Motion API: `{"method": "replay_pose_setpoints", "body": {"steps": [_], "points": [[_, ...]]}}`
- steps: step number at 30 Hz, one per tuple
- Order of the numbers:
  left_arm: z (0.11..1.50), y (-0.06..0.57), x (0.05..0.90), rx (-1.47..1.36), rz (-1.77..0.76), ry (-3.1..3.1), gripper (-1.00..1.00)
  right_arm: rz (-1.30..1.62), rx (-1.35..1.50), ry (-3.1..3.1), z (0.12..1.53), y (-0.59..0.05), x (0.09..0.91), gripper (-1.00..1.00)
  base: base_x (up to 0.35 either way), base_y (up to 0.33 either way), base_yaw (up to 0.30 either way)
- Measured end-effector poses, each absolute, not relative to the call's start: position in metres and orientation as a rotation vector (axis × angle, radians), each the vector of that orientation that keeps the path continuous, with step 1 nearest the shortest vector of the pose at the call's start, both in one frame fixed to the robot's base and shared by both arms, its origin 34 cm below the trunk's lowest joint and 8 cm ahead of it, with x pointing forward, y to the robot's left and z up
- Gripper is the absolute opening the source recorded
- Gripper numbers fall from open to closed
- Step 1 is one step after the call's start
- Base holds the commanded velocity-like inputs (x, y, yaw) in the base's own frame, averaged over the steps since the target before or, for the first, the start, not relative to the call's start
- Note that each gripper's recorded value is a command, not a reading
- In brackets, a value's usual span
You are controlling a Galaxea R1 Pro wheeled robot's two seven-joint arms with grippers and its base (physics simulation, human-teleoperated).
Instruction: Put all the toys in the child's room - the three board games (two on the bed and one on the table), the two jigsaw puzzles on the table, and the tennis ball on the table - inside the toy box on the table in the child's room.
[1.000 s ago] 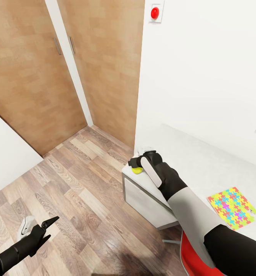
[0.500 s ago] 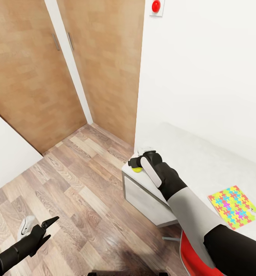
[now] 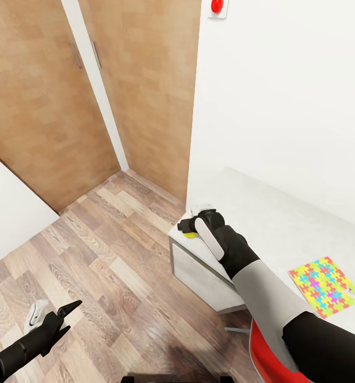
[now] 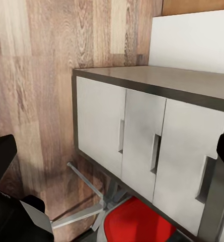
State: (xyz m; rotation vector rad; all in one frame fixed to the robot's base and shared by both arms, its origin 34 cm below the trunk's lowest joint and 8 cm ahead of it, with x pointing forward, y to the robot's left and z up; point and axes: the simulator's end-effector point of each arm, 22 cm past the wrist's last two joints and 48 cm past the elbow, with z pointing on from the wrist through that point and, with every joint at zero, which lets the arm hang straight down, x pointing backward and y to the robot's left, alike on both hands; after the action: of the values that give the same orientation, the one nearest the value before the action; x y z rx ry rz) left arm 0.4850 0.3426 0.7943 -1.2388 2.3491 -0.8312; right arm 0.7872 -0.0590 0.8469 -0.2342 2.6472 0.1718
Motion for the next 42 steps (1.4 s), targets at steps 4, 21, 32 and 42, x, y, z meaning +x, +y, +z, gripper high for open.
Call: {"method": "replay_pose_setpoints", "body": {"steps": [4, 21, 32, 42], "points": [[0.794, 0.343, 0.485, -1.239, -0.831, 2.349, 1.0, 0.173, -0.231, 2.644, 0.847, -0.059, 0.788, 1.0, 0.0, 0.0, 0.0], [0.792, 0.342, 0.484, -1.243, -0.831, 2.352, 1.0, 0.182, -0.217, 2.63, 0.846, -0.058, 0.791, 1.0, 0.0, 0.0, 0.0], [0.787, 0.342, 0.481, -1.254, -0.826, 2.361, 1.0, 0.187, -0.216, 2.642, 0.836, -0.057, 0.789, 1.0, 0.0, 0.0, 0.0], [0.785, 0.342, 0.48, -1.259, -0.824, 2.366, 1.0, 0.189, -0.216, 2.649, 0.832, -0.057, 0.788, 1.0, 0.0, 0.0, 0.0]]}}
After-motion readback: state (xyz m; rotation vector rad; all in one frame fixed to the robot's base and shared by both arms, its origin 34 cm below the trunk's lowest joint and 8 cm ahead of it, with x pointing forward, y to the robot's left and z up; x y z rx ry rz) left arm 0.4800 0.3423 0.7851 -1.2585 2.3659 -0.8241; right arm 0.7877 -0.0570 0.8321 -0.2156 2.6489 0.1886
